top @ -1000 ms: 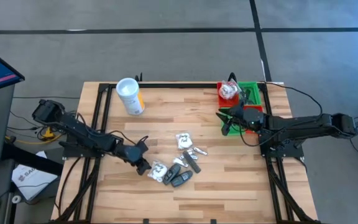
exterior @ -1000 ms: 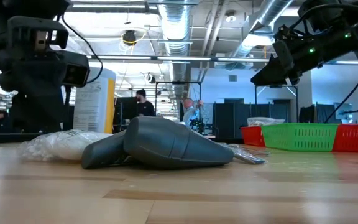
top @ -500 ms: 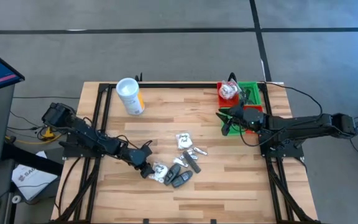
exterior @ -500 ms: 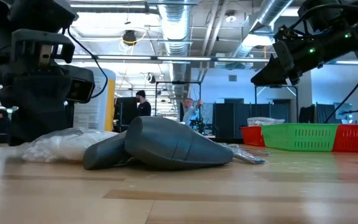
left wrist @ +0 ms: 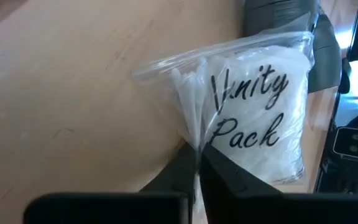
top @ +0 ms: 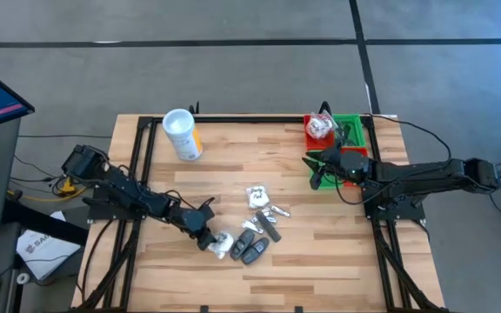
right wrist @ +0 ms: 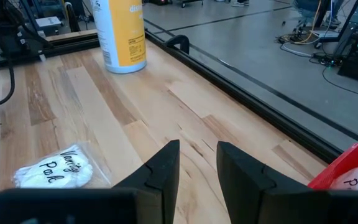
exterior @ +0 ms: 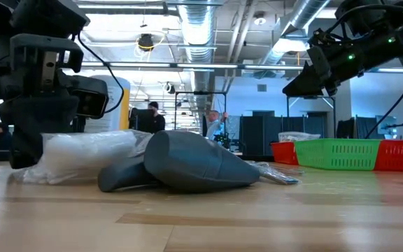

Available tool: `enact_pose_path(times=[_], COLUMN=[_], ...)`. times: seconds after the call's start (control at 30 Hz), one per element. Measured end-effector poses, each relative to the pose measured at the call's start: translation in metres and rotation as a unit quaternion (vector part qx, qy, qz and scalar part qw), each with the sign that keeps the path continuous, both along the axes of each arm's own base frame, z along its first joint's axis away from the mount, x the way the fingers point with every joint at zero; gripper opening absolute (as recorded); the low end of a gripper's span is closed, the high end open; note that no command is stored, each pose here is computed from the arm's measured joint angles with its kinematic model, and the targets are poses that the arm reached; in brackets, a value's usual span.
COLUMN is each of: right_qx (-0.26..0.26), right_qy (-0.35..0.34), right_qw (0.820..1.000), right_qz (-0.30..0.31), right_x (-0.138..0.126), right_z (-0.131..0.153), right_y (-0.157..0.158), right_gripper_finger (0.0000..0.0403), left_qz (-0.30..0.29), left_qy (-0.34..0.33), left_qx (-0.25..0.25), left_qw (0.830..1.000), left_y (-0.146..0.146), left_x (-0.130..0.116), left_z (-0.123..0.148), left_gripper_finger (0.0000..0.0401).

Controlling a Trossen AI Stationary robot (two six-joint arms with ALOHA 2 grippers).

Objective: Pick & Place Travel size toiletries
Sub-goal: Put the white cotton pack into the top red bin

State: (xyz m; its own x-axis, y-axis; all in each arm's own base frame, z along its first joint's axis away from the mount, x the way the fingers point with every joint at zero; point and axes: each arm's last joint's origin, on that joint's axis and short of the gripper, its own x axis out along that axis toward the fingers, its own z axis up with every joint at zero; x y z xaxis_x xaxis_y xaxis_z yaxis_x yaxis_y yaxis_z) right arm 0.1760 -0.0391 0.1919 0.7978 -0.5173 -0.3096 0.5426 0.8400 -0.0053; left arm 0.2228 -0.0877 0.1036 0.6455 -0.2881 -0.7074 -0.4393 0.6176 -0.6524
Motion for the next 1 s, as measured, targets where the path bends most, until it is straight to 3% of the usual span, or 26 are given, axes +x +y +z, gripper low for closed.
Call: enact_pose_path(times=[0.4,0.7,1.0], right_qx=[0.0,0.011,0.024], right_qy=[0.0,-0.007,-0.017], right_qw=[1.0,1.0,0.999], right_qz=[0.0,-0.001,0.035], right_x=[0.0,0.0,0.002], right_z=[0.0,0.0,0.001], right_y=[0.0,0.0,0.002], right_gripper_finger=[0.0097,0.0098,0.0098], left_qz=[0.004,0.026,0.052], left_qy=[-0.02,-0.108,-0.14], left_qx=[0.014,0.079,0.152], left_qw=[1.0,0.991,0.977], left_y=[0.001,0.006,0.012], left_x=[0.001,0.001,0.001], left_z=[0.006,0.038,0.046], left_gripper_finger=[0.0001,0.0001,0.0])
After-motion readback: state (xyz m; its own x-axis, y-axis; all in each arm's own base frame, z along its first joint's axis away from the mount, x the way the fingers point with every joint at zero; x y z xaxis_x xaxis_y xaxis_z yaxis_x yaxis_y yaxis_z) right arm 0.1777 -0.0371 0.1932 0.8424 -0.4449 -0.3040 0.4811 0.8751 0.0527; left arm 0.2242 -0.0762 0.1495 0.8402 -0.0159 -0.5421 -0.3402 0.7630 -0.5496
